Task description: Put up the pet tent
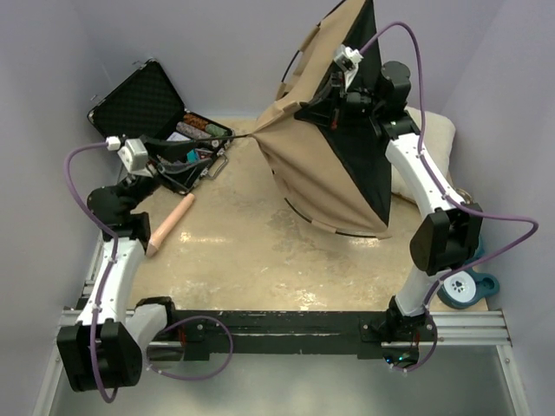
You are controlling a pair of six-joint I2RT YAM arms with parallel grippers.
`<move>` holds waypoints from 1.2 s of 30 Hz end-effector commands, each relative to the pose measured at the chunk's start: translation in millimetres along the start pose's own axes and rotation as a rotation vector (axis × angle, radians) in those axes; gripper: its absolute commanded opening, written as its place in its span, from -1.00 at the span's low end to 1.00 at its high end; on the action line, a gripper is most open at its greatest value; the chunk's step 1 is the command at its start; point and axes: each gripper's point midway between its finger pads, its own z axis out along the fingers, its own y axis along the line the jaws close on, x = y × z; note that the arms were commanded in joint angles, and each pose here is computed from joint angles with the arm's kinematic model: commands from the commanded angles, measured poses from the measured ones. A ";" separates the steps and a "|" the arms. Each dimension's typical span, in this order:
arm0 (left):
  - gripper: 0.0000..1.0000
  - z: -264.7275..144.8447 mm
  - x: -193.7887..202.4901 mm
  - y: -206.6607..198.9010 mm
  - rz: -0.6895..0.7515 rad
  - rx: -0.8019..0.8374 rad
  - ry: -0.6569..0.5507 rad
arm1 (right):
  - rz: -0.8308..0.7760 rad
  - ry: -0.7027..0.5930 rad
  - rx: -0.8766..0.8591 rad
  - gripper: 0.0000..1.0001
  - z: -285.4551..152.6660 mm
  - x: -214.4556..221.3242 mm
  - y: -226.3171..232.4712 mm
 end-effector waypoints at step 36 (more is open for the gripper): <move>-1.00 105.3 94.0 -45.8 -0.085 0.200 0.537 | -0.066 -0.021 -0.154 -1.00 41.7 -17.3 69.7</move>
